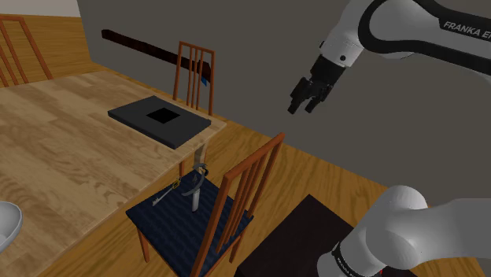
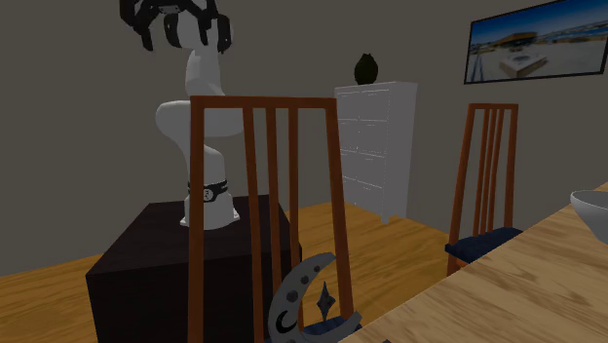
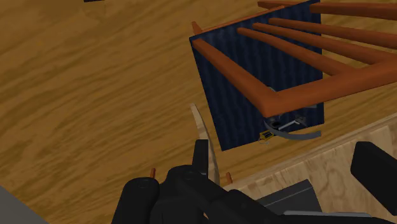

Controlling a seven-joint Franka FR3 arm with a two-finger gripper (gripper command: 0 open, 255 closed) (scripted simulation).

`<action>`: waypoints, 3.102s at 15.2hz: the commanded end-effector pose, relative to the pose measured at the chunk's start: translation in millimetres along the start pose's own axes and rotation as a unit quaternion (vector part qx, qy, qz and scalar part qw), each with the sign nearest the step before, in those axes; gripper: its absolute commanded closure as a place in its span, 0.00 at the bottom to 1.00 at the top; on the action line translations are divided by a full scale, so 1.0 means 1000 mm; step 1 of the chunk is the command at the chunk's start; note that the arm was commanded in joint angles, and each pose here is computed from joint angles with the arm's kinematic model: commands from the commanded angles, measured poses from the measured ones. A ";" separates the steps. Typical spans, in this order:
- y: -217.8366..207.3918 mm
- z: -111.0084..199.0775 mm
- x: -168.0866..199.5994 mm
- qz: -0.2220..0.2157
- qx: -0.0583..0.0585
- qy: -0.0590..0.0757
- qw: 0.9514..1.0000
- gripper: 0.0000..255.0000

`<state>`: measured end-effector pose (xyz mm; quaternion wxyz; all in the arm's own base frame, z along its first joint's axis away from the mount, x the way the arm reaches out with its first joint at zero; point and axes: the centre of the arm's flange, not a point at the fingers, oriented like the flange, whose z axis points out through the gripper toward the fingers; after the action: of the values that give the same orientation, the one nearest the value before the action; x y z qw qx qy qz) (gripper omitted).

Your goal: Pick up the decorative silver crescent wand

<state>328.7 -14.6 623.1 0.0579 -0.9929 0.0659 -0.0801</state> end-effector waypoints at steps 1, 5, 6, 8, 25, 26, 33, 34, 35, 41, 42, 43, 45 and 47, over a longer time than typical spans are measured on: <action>0.000 0.000 0.000 0.000 0.000 0.000 1.000 0.00; -0.035 0.038 0.022 0.033 -0.010 -0.013 0.999 0.00; -0.044 0.048 0.027 0.042 -0.013 -0.016 0.999 0.00; -0.060 0.067 0.039 0.059 -0.018 -0.023 0.998 0.00; -0.176 0.247 0.145 0.199 -0.061 -0.078 0.975 0.00; -0.181 0.259 0.151 0.207 -0.064 -0.081 0.973 0.00; -0.203 0.325 0.182 0.247 -0.076 -0.097 0.961 0.00; -0.203 0.330 0.181 0.247 -0.076 -0.097 0.961 0.00; -0.202 0.335 0.180 0.247 -0.076 -0.097 0.961 0.00; -0.200 0.353 0.178 0.247 -0.076 -0.097 0.961 1.00; -0.200 0.353 0.177 0.247 -0.076 -0.097 0.961 1.00; -0.200 0.353 0.178 0.247 -0.076 -0.097 0.961 1.00; -0.200 0.353 0.178 0.247 -0.076 -0.097 0.961 1.00; -0.200 0.353 0.178 0.247 -0.076 -0.097 0.961 1.00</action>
<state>585.7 193.8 329.6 0.0066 -0.9503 0.3089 0.0379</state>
